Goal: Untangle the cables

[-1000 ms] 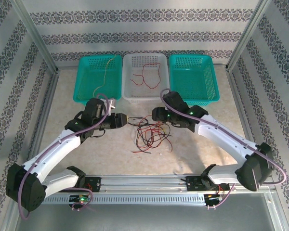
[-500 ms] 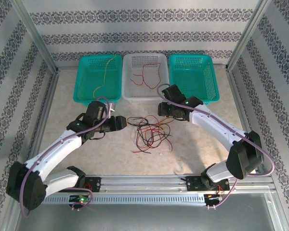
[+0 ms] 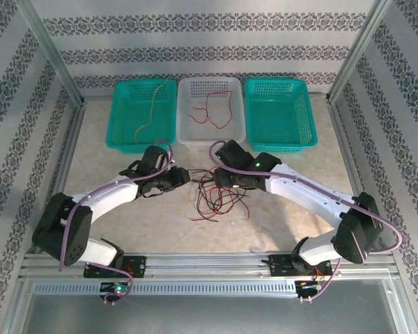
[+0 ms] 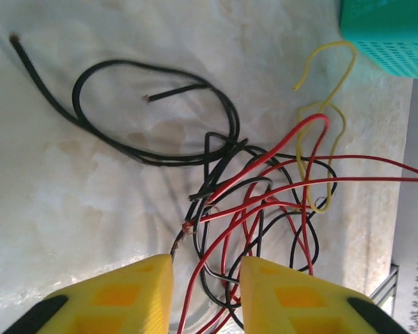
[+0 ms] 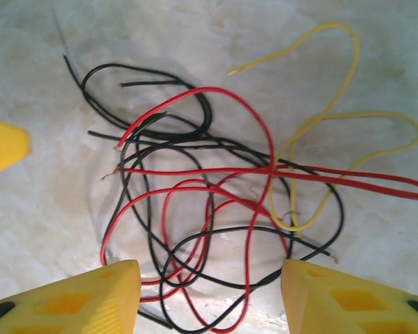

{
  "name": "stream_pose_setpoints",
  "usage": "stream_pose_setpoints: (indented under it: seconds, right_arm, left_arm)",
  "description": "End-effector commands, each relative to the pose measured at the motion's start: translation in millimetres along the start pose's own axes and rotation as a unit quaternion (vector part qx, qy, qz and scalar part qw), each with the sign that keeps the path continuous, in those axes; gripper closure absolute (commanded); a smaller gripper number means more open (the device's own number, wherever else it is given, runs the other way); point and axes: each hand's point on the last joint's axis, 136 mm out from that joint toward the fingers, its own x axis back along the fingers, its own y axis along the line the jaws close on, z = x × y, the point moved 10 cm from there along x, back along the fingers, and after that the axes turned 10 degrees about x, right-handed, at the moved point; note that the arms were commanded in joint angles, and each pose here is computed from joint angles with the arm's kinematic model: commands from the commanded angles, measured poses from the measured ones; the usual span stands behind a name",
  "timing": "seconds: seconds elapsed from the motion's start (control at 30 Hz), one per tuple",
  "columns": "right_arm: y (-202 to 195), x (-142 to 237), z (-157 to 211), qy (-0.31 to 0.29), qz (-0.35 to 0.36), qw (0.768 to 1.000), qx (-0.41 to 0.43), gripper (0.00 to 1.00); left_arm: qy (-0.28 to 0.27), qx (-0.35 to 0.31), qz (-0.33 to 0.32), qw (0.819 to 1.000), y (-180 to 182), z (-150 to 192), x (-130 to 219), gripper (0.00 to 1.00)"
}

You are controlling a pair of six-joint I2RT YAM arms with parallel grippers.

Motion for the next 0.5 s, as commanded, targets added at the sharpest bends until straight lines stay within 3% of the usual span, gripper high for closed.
stream_pose_setpoints:
  seconds: [0.0,0.23,0.47]
  right_arm:
    - [22,-12,6,0.032,-0.038,0.999,0.011,0.46]
    - [51,-35,-3,0.041,-0.063,0.997,0.030,0.52]
    - [74,-74,-32,0.068,-0.022,0.992,0.107,0.51]
  left_arm:
    - [-0.001,0.020,0.021,1.000,-1,2,2,0.74]
    - [-0.046,0.015,-0.005,0.999,4,2,33,0.75]
    - [-0.078,0.046,-0.026,0.996,14,-2,73,0.74]
